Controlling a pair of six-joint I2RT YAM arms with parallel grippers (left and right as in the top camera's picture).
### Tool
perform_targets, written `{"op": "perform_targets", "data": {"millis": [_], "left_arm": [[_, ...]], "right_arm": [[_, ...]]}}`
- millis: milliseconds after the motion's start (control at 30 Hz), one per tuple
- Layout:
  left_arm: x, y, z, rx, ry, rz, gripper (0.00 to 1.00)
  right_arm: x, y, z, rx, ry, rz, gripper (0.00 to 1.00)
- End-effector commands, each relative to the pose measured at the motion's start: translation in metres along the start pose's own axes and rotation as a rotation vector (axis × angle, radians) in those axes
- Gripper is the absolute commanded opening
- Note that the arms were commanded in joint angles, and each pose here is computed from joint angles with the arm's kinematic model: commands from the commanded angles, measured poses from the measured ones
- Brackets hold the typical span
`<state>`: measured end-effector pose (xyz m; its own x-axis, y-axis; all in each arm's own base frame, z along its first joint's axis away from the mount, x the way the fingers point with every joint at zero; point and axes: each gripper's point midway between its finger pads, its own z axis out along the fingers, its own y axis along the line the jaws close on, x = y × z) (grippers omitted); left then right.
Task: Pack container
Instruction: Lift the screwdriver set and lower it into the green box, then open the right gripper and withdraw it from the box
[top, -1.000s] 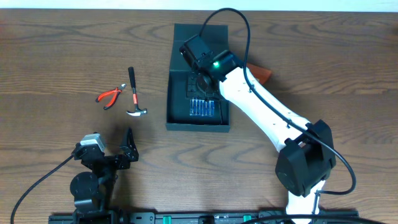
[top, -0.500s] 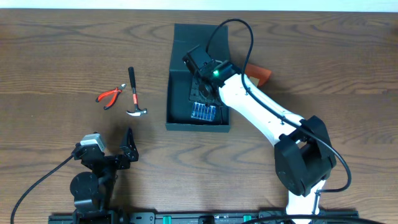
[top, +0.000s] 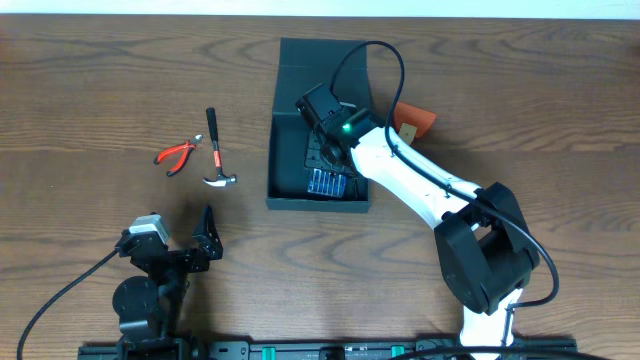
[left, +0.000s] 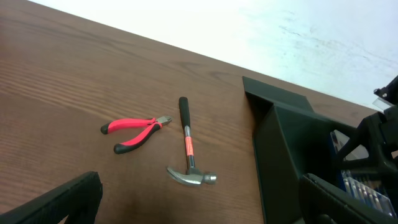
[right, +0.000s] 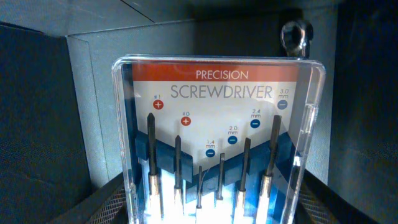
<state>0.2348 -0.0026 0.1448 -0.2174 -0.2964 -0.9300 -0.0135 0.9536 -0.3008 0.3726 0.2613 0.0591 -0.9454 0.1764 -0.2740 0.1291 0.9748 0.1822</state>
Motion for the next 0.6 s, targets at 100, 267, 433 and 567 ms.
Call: {"op": "perform_targets", "data": {"millis": [100, 267, 433, 567], "left_arm": [[0.011, 0.007, 0.003, -0.022, 0.02, -0.01, 0.99], [0.011, 0.007, 0.003, -0.022, 0.02, -0.01, 0.98], [0.011, 0.007, 0.003, -0.022, 0.02, -0.01, 0.98], [0.011, 0.007, 0.003, -0.022, 0.02, -0.01, 0.98]], "right_arm": [[-0.003, -0.006, 0.005, 0.023, -0.011, -0.038, 0.62], [-0.009, 0.001, -0.007, -0.011, -0.021, -0.052, 0.66], [-0.033, 0.01, -0.048, -0.075, -0.102, -0.053, 0.78], [-0.047, 0.006, -0.083, -0.107, -0.152, -0.031, 0.77]]}}
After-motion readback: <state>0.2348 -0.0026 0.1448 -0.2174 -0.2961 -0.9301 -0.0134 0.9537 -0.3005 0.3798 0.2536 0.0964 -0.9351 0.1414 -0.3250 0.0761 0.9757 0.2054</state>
